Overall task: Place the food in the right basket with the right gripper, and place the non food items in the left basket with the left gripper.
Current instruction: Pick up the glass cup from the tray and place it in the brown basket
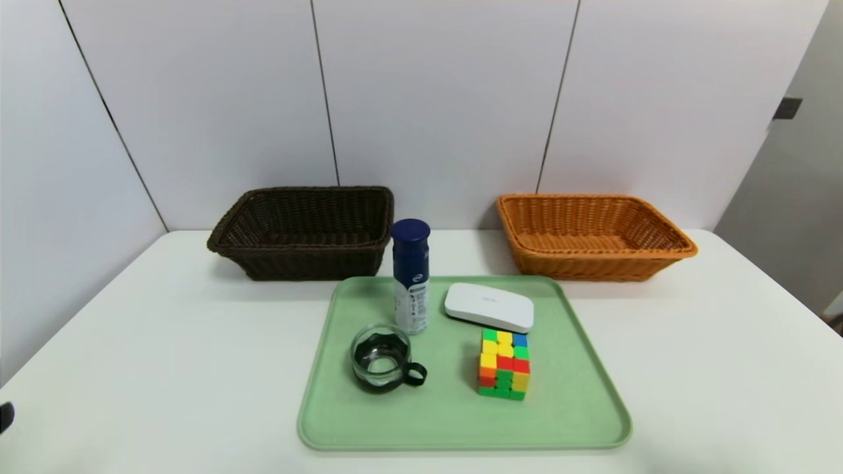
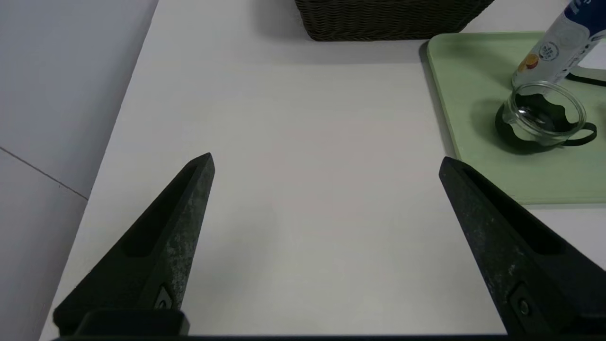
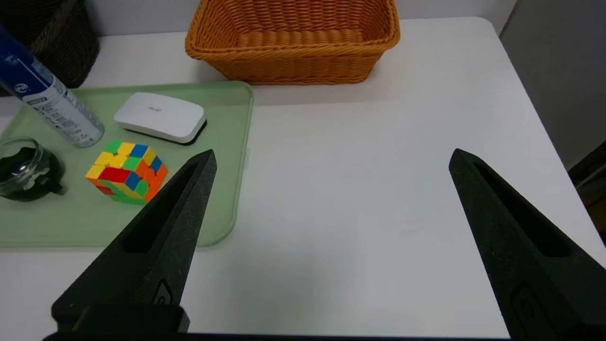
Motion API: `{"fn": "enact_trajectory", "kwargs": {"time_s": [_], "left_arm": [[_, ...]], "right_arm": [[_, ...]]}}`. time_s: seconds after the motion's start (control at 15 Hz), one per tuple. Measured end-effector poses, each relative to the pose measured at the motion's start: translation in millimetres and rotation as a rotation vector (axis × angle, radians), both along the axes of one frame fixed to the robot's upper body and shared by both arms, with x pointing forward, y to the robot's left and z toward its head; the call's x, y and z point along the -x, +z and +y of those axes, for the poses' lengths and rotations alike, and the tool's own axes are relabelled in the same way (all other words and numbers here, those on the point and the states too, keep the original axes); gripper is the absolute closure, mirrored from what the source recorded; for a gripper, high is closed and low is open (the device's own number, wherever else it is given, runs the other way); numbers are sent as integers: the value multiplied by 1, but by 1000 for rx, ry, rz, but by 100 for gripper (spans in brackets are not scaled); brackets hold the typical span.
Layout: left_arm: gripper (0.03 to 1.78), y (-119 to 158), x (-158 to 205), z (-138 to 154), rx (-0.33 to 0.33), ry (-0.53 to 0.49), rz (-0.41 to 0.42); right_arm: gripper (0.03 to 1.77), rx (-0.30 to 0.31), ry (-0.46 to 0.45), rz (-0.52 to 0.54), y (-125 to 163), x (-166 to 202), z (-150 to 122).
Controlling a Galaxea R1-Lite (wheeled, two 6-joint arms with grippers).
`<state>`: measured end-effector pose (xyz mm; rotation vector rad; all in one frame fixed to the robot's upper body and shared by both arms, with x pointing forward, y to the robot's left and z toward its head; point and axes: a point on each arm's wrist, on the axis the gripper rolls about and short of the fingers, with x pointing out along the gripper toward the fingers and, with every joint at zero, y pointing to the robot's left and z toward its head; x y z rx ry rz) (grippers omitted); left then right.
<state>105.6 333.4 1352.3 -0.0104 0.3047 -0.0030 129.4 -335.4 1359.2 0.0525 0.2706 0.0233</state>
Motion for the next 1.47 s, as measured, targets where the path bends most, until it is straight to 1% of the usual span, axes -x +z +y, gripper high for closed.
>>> {"fn": "enact_trajectory", "kwargs": {"time_s": [0.13, 0.27, 0.4, 0.53, 0.73, 0.93, 1.07, 1.2, 1.27, 1.47], "left_arm": [[12, 19, -26, 0, 3, 4, 65], [12, 30, -50, 0, 8, 8, 122], [12, 35, -76, 0, 10, 6, 176], [12, 35, -101, -1, 13, -4, 235], [12, 24, -132, -3, 28, -43, 330], [12, 19, -143, -16, 51, -185, 370], [12, 18, -146, -31, 39, -275, 390], [12, 17, -150, -49, 32, -334, 425], [12, 19, -154, -60, 37, -334, 442], [12, 20, -169, -93, 40, -278, 472]], "right_arm": [[10, 2, 2, 77, 18, -33, 1], [10, 7, 4, 196, 27, -59, 2], [10, 14, 7, 338, 24, -79, 2], [10, 24, 2, 423, 17, -94, 3], [10, 32, 36, 472, 12, -105, 8], [10, 45, 118, 506, 7, -111, 20], [10, 58, 181, 526, 3, -115, 32], [10, 67, 235, 546, 0, -118, 43], [10, 67, 250, 553, -1, -120, 46], [10, 72, 271, 564, -2, -125, 52]]}}
